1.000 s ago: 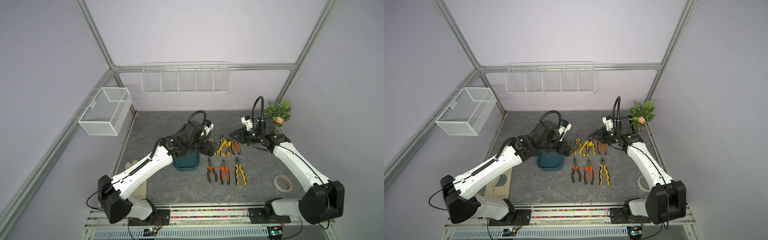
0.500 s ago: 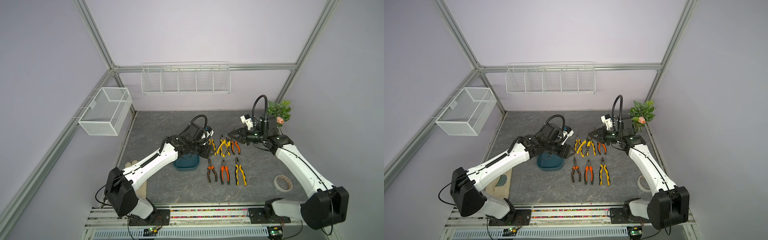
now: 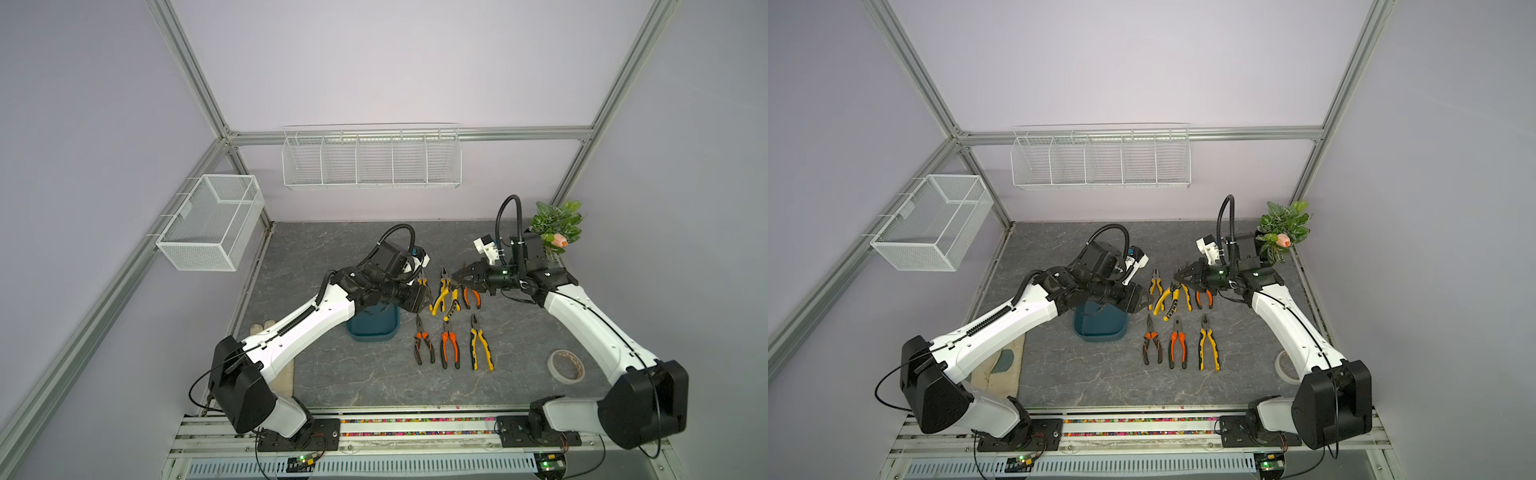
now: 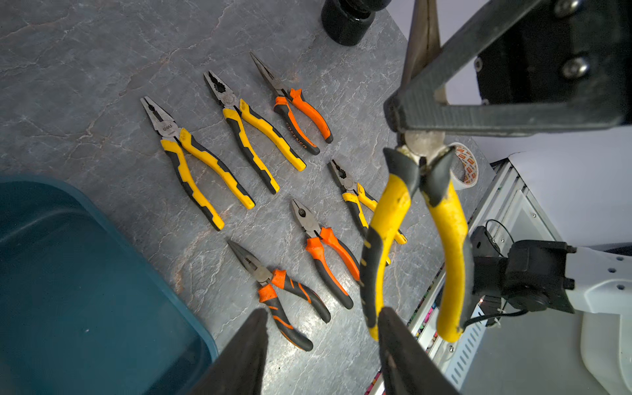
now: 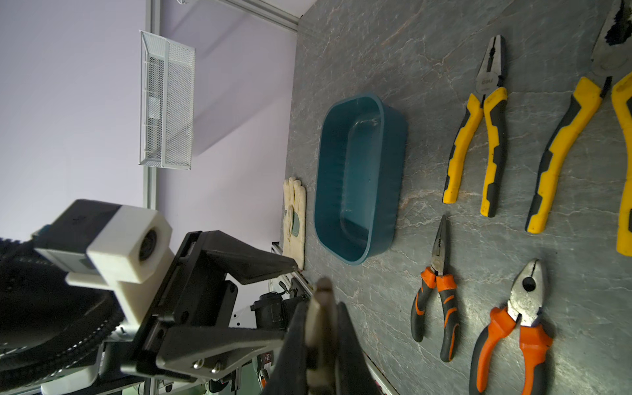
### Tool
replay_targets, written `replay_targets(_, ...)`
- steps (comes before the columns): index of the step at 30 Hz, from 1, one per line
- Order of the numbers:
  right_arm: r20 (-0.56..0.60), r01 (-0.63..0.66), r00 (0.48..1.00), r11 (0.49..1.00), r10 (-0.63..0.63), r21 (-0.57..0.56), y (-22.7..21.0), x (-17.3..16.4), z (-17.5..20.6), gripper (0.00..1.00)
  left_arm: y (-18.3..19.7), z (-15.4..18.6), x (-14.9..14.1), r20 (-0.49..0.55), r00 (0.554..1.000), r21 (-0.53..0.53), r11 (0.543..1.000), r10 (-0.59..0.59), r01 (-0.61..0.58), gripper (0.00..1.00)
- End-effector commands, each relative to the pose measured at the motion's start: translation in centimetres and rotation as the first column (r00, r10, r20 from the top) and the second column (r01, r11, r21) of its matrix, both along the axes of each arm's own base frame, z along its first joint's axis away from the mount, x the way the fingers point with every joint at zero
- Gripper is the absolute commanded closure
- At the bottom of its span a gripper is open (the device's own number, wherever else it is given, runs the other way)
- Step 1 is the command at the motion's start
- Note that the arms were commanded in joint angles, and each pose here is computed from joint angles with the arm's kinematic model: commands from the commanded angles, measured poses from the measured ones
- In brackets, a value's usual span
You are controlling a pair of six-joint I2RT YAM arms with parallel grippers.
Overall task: Take the pliers out of the storage box
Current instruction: Pick up the pliers at the center of the board.
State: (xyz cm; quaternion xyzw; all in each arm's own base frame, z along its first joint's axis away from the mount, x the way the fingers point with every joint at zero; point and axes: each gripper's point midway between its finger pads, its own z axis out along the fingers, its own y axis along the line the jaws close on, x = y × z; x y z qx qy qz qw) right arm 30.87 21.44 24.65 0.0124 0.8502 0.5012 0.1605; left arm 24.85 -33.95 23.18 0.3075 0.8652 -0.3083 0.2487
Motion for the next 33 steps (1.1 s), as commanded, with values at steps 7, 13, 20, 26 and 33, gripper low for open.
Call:
replay_targets(7, 0.070, -0.048, 0.997, 0.996, 0.042, 0.079, 2.3, 0.7, 2.7, 0.93, -1.5, -0.3, -0.3, -0.032, 0.999, -0.013, 0.999, -0.035, 0.035, 0.46)
replay_targets(13, 0.078, -0.058, 0.996, 0.996, 0.052, 0.069, 3.0, 0.7, 2.9, 0.93, -1.8, -1.2, -0.2, -0.041, 0.999, 0.016, 0.999, -0.034, 0.034, 0.58)
replay_targets(20, 0.092, -0.040, 0.995, 0.999, 0.040, 0.001, 2.3, 0.7, 2.3, 0.94, -1.4, -1.6, -0.3, -0.042, 0.999, 0.038, 0.999, -0.031, 0.033, 1.00)
replay_targets(26, 0.110, -0.004, 0.994, 0.994, 0.017, -0.112, 1.2, 0.9, 1.3, 0.81, -1.9, -1.8, -0.3, -0.046, 0.998, 0.041, 0.999, -0.032, 0.034, 1.00)
replay_targets(33, 0.146, 0.050, 0.989, 0.963, -0.011, -0.264, -0.6, 1.3, 0.4, 0.79, -0.5, -2.9, 0.7, 0.089, 0.995, 0.177, 0.982, 0.047, -0.063, 1.00)
